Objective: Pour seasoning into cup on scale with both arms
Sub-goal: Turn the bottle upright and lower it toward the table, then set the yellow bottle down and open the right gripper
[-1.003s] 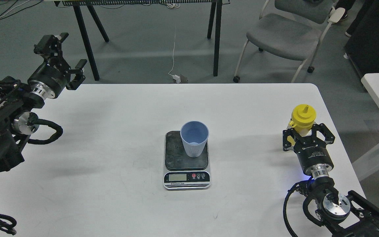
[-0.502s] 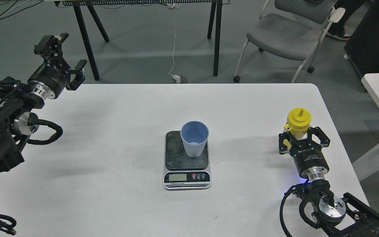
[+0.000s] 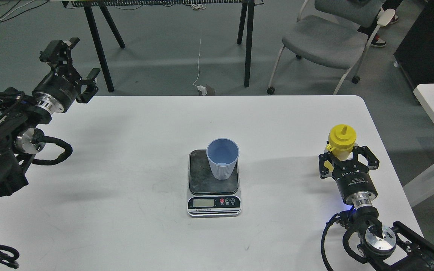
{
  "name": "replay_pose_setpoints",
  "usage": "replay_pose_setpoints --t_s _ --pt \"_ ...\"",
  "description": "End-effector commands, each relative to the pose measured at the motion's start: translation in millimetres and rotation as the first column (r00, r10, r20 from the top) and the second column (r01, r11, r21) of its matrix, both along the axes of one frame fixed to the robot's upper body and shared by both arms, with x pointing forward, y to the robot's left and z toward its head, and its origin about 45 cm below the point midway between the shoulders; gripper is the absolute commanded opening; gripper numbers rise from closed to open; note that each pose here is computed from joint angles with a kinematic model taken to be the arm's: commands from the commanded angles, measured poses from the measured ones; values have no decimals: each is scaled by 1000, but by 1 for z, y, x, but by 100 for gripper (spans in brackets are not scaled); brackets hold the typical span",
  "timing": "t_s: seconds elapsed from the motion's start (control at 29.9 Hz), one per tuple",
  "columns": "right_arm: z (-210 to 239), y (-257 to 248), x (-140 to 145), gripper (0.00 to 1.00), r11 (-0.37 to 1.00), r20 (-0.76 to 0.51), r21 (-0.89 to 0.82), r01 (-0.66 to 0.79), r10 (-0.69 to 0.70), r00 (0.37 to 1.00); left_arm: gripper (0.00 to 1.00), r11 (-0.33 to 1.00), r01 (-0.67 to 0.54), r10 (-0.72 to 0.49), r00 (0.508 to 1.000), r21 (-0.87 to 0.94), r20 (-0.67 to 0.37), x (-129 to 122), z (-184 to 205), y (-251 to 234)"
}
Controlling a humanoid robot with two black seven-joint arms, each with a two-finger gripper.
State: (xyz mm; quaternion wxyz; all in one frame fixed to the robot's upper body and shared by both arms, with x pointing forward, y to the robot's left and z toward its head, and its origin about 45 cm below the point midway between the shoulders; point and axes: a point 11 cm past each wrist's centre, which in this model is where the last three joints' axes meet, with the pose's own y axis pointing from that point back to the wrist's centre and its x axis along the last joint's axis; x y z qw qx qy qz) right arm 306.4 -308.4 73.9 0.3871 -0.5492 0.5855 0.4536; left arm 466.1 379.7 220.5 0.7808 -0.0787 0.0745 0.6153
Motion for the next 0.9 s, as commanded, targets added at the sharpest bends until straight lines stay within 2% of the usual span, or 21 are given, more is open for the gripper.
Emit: replay_pose_setpoints --t_s 0.0,0.1,0.23,0.5,0.87 --pt "0 0 0 77 1000 -1 -1 0 0 1000 99 1000 -1 1 1000 0 -3 -1 -1 1" --pt "0 0 0 92 1000 0 -2 -1 1 1000 99 1000 0 0 1000 -1 -3 -1 -2 0" --pt "-2 0 -2 97 1000 -7 -2 -3 3 1000 99 1000 0 0 1000 0 -1 0 0 0" --pt "-7 1 -11 98 1000 -19 -21 -23 22 1000 99 1000 0 0 1000 0 0 0 0 0" --pt "-32 -50 -65 98 991 -145 -134 -21 1 989 99 1000 0 0 1000 -2 -1 0 -1 0"
